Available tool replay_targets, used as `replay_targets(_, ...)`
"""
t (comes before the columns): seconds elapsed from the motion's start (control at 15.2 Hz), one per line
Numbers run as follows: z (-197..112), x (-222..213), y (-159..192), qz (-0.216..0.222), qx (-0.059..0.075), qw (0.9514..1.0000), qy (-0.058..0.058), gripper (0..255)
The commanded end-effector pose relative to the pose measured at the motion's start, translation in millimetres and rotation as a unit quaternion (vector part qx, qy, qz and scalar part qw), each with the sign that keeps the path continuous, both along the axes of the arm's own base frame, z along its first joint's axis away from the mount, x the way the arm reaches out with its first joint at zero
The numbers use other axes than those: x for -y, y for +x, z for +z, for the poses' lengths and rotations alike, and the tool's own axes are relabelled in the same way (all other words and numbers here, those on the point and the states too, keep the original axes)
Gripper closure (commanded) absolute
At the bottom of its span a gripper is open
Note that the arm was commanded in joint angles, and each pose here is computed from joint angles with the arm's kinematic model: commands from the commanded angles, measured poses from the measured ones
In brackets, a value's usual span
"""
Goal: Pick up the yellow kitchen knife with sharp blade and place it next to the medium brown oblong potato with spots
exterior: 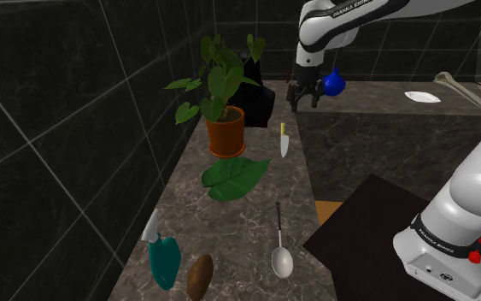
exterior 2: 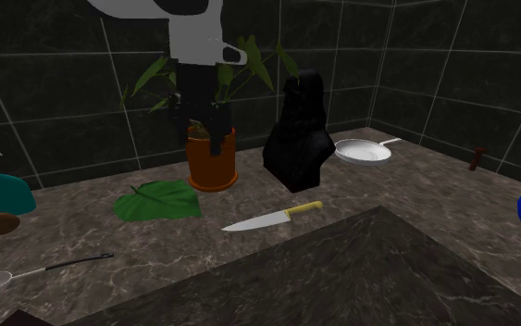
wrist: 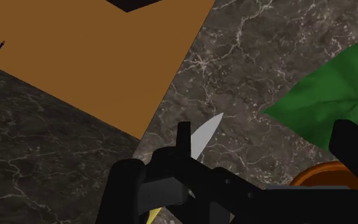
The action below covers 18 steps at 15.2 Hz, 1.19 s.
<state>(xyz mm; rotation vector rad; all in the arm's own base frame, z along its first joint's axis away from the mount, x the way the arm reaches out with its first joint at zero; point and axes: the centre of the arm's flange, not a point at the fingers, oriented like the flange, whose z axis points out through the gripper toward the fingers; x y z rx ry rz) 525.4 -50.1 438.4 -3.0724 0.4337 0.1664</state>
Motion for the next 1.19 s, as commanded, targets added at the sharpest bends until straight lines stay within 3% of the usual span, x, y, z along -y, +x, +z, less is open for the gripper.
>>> replay_targets(0.0, -17, 11, 20, -0.015, -0.003, 0.9999, -0.002, 0)
replay_targets(0.53, -83, 51, 95, -0.075, -0.017, 0.9970, -0.008, 0)
replay_targets(1.12, -160, 108, 170, -0.142, -0.033, 0.9892, -0.016, 0)
